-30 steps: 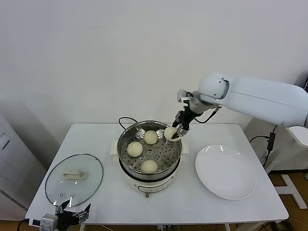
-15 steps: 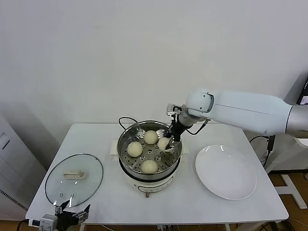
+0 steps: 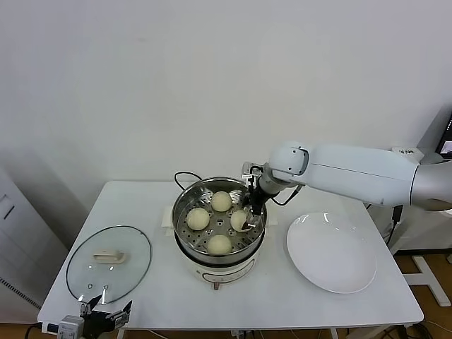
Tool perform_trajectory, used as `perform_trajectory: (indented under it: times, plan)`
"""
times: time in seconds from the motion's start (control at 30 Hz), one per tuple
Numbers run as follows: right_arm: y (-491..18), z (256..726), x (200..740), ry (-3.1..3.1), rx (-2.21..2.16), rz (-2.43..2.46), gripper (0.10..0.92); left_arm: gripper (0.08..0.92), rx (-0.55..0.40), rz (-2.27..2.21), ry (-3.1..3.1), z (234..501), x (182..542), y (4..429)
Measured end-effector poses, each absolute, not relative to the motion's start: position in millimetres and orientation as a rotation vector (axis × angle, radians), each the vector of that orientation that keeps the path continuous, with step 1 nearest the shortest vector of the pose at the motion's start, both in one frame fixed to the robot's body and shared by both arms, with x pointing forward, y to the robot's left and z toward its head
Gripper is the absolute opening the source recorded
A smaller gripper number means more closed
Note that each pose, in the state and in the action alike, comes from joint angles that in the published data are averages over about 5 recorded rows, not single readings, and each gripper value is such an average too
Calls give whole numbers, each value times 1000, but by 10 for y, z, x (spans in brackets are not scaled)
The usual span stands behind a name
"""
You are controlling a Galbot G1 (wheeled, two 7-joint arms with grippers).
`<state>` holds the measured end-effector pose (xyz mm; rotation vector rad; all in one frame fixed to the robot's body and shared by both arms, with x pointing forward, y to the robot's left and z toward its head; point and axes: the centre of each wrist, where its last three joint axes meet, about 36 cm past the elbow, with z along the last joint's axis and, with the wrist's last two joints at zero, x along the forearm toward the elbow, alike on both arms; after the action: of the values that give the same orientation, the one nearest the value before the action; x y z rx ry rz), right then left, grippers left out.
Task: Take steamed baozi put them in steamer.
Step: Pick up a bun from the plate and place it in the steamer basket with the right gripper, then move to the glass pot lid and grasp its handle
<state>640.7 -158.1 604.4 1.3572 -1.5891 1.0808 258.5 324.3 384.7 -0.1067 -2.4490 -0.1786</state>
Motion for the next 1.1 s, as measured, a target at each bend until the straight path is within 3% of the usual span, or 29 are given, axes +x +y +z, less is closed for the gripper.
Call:
perform_trajectory:
  times: [0.27,0.53,1.1]
  plan:
    - [-1829,6314,6523,-1749,1365,963,822,823,-89,-170,-2466,3889,2620,3259]
    - [-2414,6460,6588,-2115,1345,722,823,823,-56,-169,-2505,3948,2714,3300]
    - [-3700,5502,5897,-2869,887,289,823,823,-46,-244,-2607,3993,2935,3386]
